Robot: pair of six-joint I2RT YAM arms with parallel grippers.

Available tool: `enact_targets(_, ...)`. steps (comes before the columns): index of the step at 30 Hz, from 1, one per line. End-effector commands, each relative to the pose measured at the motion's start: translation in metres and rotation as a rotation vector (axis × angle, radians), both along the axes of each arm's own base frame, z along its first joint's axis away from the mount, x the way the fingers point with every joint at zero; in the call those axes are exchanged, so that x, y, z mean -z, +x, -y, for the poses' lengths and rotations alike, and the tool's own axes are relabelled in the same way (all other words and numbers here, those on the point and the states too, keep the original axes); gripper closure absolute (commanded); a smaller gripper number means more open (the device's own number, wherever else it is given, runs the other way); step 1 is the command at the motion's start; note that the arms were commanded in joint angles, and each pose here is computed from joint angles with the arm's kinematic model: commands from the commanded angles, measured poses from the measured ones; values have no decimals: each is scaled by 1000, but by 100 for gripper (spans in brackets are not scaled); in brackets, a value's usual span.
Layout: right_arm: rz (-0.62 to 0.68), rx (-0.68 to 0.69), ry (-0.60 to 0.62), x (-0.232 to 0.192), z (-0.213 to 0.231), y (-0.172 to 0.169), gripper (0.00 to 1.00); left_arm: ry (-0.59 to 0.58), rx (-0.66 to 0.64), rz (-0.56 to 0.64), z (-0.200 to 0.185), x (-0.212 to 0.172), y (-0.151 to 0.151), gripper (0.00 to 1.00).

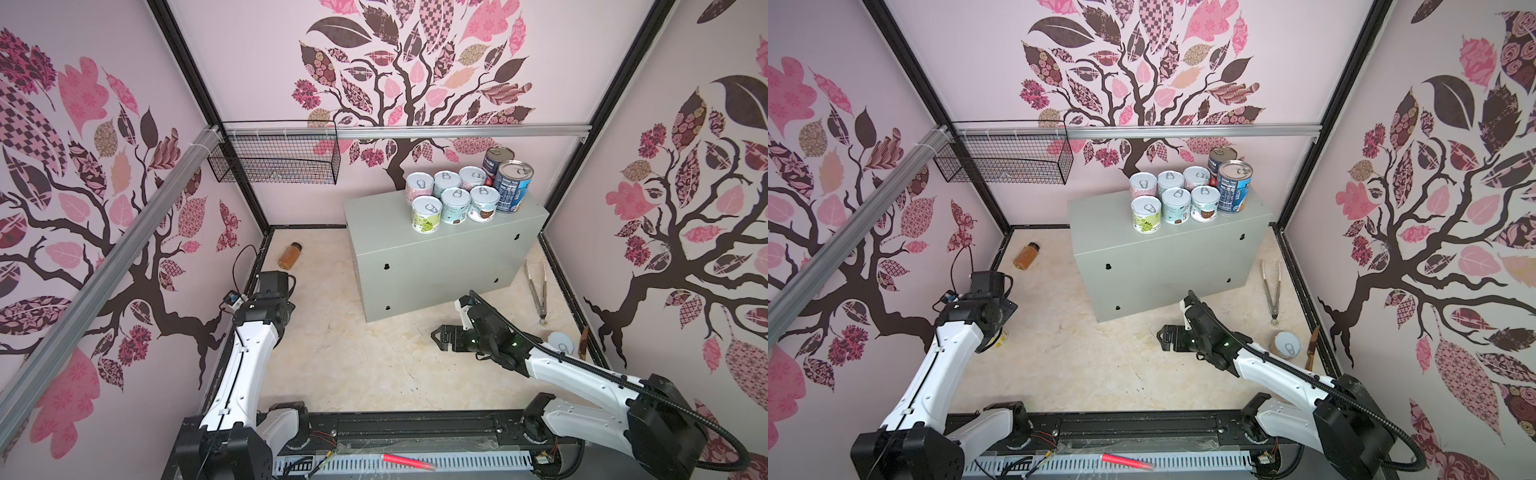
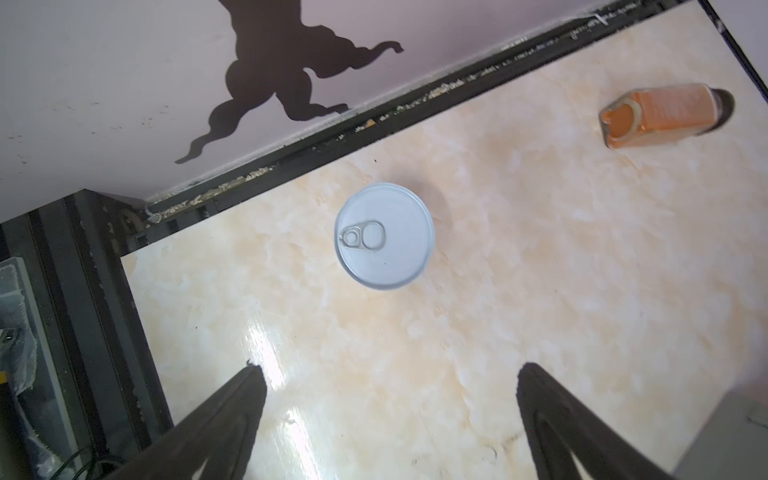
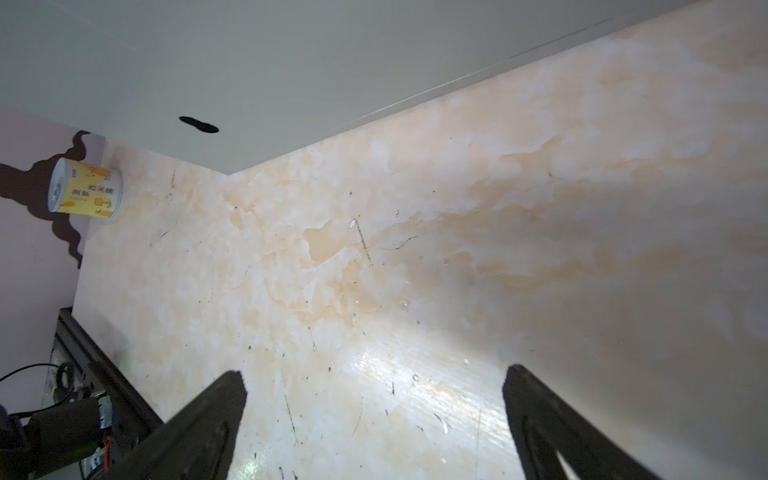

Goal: Place and organize the canned foods onto the counter
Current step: 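Lower the left gripper over the yellow-labelled can and close around it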

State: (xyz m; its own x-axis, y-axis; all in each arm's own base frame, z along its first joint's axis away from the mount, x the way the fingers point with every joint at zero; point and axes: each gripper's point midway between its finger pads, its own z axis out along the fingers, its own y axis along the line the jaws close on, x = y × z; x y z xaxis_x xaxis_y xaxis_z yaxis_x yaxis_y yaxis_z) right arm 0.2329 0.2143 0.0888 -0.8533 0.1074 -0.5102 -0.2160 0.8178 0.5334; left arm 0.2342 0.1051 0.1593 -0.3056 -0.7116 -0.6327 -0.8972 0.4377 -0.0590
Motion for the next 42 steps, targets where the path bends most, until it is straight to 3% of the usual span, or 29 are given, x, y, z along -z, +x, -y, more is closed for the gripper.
enact_targets(1,16,-44,79,-7,-15,0,0,155,-81,62,-14,-2,3,2)
enact_targets(4,7,-70,96,-5,-19,-4,0,226,-113,-11,-17,9,5,2)
enact_targets(10,0,-97,102,0,-21,-8,0,248,-172,-199,-18,45,14,2)
enact_targets(14,-11,-109,112,2,-23,-10,0,267,-169,-189,-16,43,30,2)
enact_targets(24,-19,-107,106,7,-23,-11,0,54,-144,-243,-19,98,46,2)
enact_targets(37,-34,-104,92,12,-23,-10,0,-44,-173,-250,-41,108,60,2)
enact_targets(42,-45,-104,85,16,-22,-11,0,-168,-203,-239,-52,122,58,2)
